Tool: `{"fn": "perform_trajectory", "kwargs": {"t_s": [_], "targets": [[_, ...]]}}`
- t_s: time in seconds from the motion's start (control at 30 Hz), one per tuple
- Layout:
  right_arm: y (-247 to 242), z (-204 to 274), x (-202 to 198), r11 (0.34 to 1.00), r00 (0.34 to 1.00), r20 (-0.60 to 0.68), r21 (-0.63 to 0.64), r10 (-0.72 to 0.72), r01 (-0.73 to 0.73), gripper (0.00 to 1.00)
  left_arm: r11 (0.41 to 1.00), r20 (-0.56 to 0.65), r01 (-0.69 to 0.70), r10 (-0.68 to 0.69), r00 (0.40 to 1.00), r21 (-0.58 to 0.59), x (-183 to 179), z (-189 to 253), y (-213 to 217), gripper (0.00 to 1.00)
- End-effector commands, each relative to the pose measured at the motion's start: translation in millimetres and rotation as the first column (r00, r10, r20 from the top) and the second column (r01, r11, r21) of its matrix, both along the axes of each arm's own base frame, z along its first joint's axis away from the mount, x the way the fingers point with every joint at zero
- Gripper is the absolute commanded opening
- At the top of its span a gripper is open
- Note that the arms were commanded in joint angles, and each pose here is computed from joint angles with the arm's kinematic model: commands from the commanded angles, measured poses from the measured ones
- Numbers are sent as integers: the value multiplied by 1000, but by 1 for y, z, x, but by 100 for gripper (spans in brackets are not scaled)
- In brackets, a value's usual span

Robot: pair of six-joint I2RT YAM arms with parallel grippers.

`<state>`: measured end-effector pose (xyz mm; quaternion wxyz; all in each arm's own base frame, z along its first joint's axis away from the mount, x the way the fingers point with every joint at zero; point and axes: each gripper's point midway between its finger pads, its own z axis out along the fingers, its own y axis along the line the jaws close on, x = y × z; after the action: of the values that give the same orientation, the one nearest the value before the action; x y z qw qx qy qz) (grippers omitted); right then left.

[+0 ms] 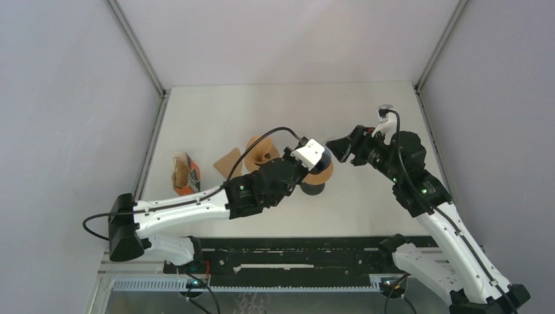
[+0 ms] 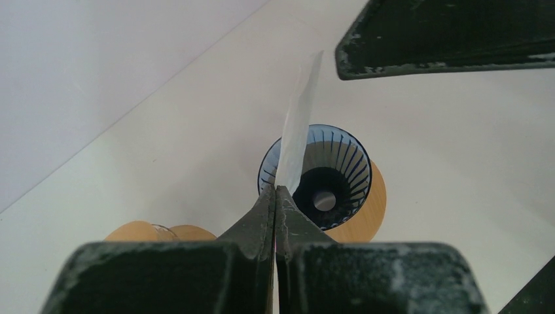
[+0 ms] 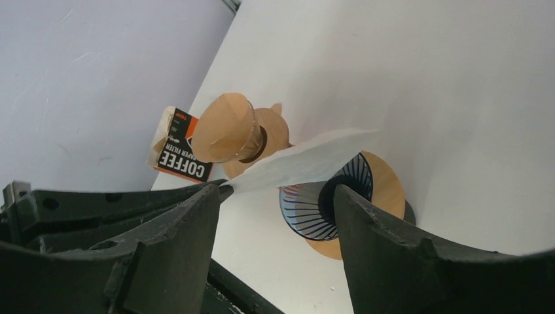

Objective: Place the coffee filter in the dripper
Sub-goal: Place the coffee filter in the coffee dripper.

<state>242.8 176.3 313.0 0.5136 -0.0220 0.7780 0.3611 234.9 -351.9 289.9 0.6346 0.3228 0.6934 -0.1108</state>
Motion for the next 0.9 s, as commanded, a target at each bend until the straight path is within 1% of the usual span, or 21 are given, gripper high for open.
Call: {"fn": "perform_trajectory", "kwargs": {"t_s": [0.0,0.17,0.4,0.87], "targets": [[-1,12,7,996,998,-33,63,-59,61,72,999,25,9,-8,1000,-43,-2,22,-7,0],[3,2,13,994,993,-90,74,-77,83,71,999,20,11,-10,1000,-48,-4,21,-9,0],[6,-13,16,994,986,-140,43,-92,98,70,999,22,3,-2,1000,-42,-5,20,-9,0],[10,-25,26,992,982,-152,29,-115,121,68,999,27,3,-1,1000,-38,-8,21,-11,0]]}}
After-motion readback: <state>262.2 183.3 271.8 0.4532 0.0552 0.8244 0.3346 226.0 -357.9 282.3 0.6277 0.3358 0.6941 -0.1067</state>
